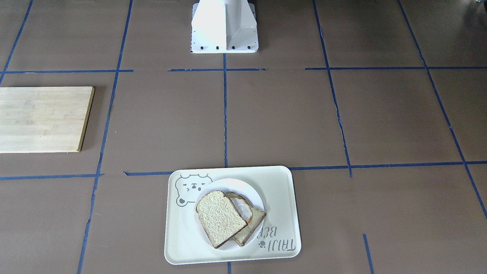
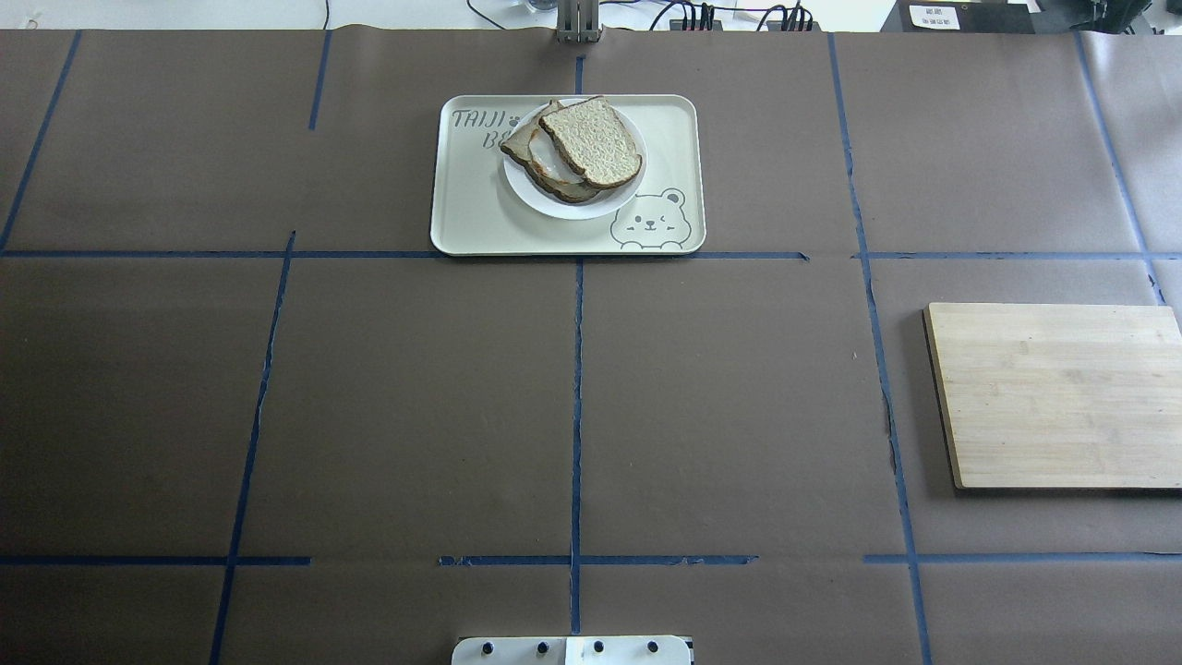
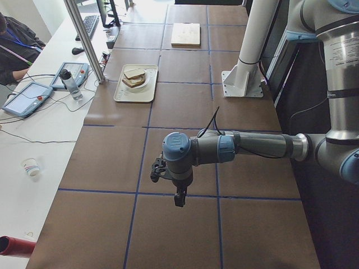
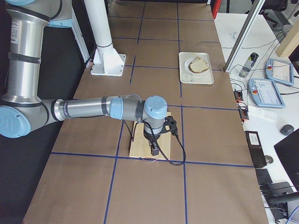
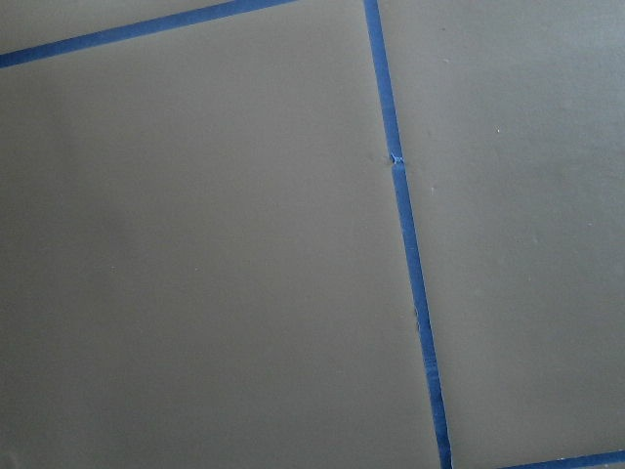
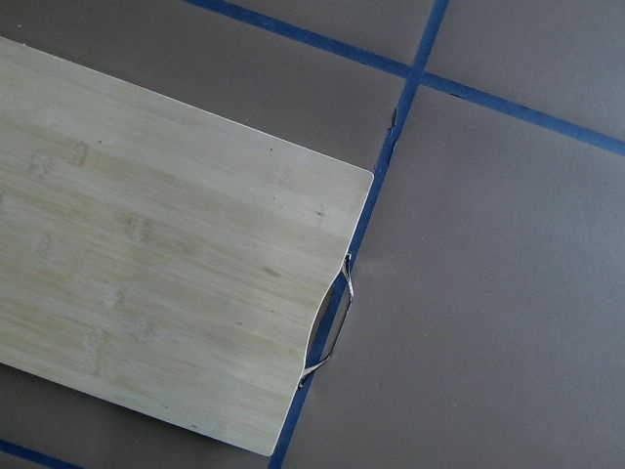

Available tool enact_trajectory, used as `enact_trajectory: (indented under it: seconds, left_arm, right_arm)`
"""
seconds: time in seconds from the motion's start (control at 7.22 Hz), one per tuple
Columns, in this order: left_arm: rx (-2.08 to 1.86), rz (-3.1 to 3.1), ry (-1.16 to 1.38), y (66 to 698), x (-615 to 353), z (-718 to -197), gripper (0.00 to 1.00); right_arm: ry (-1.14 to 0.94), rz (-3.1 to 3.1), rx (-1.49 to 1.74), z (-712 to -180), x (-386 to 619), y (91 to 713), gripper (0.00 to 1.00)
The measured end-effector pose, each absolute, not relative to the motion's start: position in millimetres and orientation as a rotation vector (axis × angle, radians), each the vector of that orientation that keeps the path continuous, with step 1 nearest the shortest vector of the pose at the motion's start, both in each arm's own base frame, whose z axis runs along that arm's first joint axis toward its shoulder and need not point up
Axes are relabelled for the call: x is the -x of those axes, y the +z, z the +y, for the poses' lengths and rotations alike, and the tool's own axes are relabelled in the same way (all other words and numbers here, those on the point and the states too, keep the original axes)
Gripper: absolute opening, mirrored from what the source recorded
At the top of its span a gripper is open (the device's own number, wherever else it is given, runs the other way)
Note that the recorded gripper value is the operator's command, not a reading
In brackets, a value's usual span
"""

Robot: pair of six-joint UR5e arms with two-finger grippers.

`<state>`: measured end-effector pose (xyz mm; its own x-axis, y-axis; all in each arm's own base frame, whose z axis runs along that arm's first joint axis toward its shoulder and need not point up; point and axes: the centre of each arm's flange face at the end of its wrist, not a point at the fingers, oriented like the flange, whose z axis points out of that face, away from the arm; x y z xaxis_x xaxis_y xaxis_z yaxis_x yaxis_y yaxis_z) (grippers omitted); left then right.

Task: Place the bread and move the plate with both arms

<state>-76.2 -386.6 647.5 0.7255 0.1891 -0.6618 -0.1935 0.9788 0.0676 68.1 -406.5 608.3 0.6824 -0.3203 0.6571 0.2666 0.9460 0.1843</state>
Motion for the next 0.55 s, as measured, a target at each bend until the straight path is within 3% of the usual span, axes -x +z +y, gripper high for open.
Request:
enact_trajectory:
  seconds: [0.55]
  left_arm:
    - [0.006, 0.729, 0.213, 647.4, 75.5, -387.1, 1.00]
  right_arm:
    - [-0.330, -0.780, -0.074, -406.8, -64.0, 609.3, 1.00]
